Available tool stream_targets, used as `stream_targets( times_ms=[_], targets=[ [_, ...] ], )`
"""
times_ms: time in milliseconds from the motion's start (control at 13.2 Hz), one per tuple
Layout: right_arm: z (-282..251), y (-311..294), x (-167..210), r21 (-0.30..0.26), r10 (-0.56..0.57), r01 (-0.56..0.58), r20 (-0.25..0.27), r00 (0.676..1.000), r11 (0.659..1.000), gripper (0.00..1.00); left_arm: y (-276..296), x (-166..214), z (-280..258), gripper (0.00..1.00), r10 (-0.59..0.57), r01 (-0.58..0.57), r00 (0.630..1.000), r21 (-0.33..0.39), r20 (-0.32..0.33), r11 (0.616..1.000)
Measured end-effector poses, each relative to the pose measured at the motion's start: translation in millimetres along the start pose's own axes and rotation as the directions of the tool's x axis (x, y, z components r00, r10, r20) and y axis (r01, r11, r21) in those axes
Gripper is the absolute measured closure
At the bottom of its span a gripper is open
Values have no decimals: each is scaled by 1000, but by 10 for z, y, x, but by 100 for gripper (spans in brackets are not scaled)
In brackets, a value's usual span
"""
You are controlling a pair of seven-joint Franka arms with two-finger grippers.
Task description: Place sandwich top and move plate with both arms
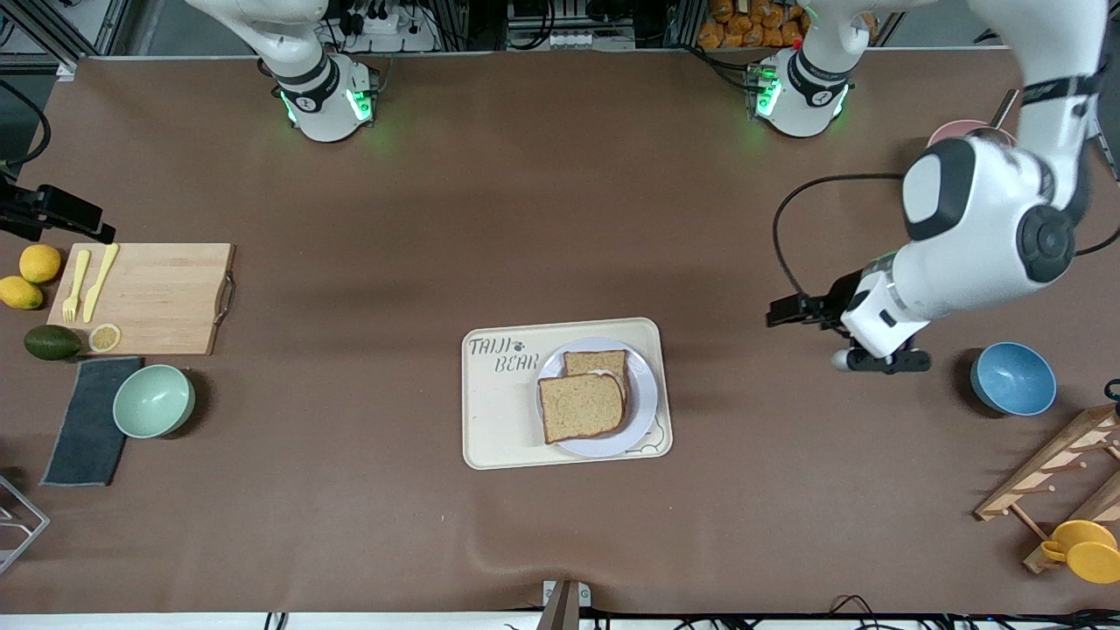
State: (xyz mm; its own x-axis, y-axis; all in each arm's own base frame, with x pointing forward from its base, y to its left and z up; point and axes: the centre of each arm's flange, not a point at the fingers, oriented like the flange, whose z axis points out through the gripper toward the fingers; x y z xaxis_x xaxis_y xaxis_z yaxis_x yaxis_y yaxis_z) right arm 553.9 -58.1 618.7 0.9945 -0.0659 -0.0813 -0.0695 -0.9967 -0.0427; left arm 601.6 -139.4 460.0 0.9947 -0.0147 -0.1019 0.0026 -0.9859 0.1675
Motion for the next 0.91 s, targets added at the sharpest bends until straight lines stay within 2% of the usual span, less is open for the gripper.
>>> stream_targets(
  times_ms=[226,453,906],
  targets=[
    [1,3,-1,-1,0,0,1,1000,1000,0,-52,-209,-897,0,8,-9,1000,110,6,994],
    [7,-102,2,-5,-17,17,3,1000,1000,0,-157,-354,-1463,0,-2,8,1000,198,-27,980],
    [1,4,-1,-6,3,-3,1,1000,1000,0,-111,-600,-1764,0,1,12,998,220,-56,975]
  ],
)
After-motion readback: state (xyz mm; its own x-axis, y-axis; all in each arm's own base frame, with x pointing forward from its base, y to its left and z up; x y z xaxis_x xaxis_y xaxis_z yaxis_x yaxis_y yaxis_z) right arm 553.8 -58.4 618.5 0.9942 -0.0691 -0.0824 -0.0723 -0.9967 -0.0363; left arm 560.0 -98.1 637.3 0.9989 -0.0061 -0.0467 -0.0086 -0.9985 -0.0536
